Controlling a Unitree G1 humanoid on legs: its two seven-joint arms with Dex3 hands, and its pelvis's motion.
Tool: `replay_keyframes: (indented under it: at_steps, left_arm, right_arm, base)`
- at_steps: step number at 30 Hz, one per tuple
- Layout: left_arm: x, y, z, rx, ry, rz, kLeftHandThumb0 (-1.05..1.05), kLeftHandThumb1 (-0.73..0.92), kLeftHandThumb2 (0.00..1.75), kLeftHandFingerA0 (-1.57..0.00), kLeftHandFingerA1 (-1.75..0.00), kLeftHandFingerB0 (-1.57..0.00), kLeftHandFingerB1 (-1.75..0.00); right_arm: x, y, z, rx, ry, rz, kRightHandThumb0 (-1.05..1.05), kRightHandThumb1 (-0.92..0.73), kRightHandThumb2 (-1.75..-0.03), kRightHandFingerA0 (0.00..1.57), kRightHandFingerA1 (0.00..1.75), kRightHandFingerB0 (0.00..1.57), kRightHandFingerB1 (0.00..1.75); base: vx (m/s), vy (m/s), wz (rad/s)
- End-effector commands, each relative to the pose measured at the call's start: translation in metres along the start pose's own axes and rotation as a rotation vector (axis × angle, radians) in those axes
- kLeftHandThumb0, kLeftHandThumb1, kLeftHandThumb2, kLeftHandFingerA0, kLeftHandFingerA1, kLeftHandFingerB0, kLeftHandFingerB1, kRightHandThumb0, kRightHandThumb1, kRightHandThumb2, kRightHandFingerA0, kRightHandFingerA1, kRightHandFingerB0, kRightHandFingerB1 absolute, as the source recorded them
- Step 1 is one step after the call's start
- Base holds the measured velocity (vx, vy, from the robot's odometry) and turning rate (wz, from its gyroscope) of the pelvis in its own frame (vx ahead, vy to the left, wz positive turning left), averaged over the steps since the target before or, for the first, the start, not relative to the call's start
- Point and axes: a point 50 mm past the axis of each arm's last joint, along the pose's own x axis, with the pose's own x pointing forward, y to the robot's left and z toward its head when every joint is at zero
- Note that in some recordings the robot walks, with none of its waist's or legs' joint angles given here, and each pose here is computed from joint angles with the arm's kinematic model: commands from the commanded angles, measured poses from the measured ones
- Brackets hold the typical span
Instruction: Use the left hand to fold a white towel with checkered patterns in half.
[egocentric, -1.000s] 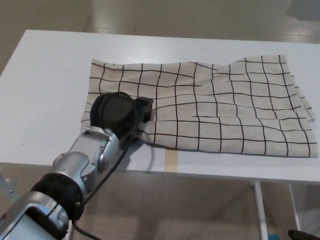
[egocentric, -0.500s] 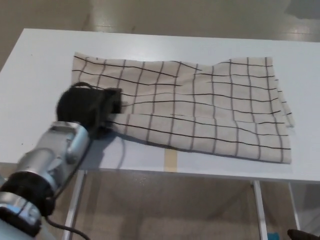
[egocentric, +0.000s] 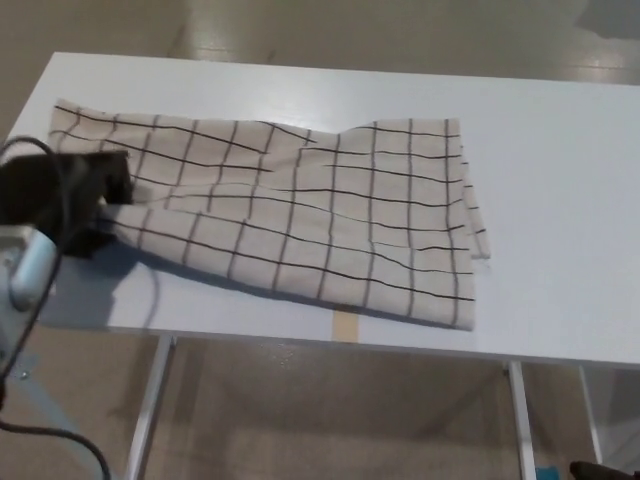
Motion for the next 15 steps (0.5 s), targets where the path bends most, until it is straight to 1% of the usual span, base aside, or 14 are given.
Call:
replay_keyframes:
  at_steps: [1, 5, 6, 10, 12, 15]
  left_arm:
    - [0.010, 0.027, 0.004, 0.016, -0.070, 0.079, -0.33, 0.49, 0.83, -1.14, -1.42, -0.92, -1.30]
    - [0.015, 0.034, 0.013, 0.036, -0.120, 0.104, -0.34, 0.49, 0.82, -1.14, -1.42, -0.93, -1.30]
    - [0.020, 0.038, 0.032, 0.056, -0.202, 0.132, -0.34, 0.49, 0.82, -1.14, -1.42, -0.93, -1.31]
    - [0.021, 0.039, 0.033, 0.059, -0.213, 0.136, -0.34, 0.49, 0.82, -1.14, -1.42, -0.93, -1.31]
    - [0.030, 0.045, 0.066, 0.136, -0.334, 0.179, -0.37, 0.48, 0.82, -1.12, -1.42, -0.93, -1.32]
    - [0.031, 0.046, 0.072, 0.161, -0.359, 0.192, -0.37, 0.48, 0.82, -1.12, -1.42, -0.93, -1.32]
  right_arm:
    - [-0.003, -0.001, 0.000, -0.015, 0.013, 0.001, -0.42, -0.57, -0.58, 0.68, 0.63, 0.67, 0.55]
    - [-0.002, 0.000, 0.001, -0.025, 0.014, 0.000, -0.42, -0.57, -0.58, 0.68, 0.62, 0.67, 0.55]
    - [-0.004, 0.000, 0.001, -0.032, 0.024, 0.002, -0.42, -0.57, -0.57, 0.67, 0.60, 0.71, 0.55]
    - [-0.005, 0.000, 0.001, -0.034, 0.027, 0.004, -0.42, -0.57, -0.57, 0.67, 0.60, 0.71, 0.55]
    - [-0.005, 0.000, 0.002, -0.030, 0.023, 0.000, -0.44, -0.57, -0.57, 0.67, 0.59, 0.74, 0.56]
    - [-0.005, 0.000, 0.002, -0.027, 0.018, 0.000, -0.44, -0.57, -0.57, 0.67, 0.59, 0.74, 0.56]
  base:
    - [0.00, 0.000, 0.00]
    - [0.00, 0.000, 0.00]
    - [0.00, 0.000, 0.00]
    - [0.00, 0.000, 0.00]
    - [0.00, 0.000, 0.00]
    - [0.00, 0.000, 0.02]
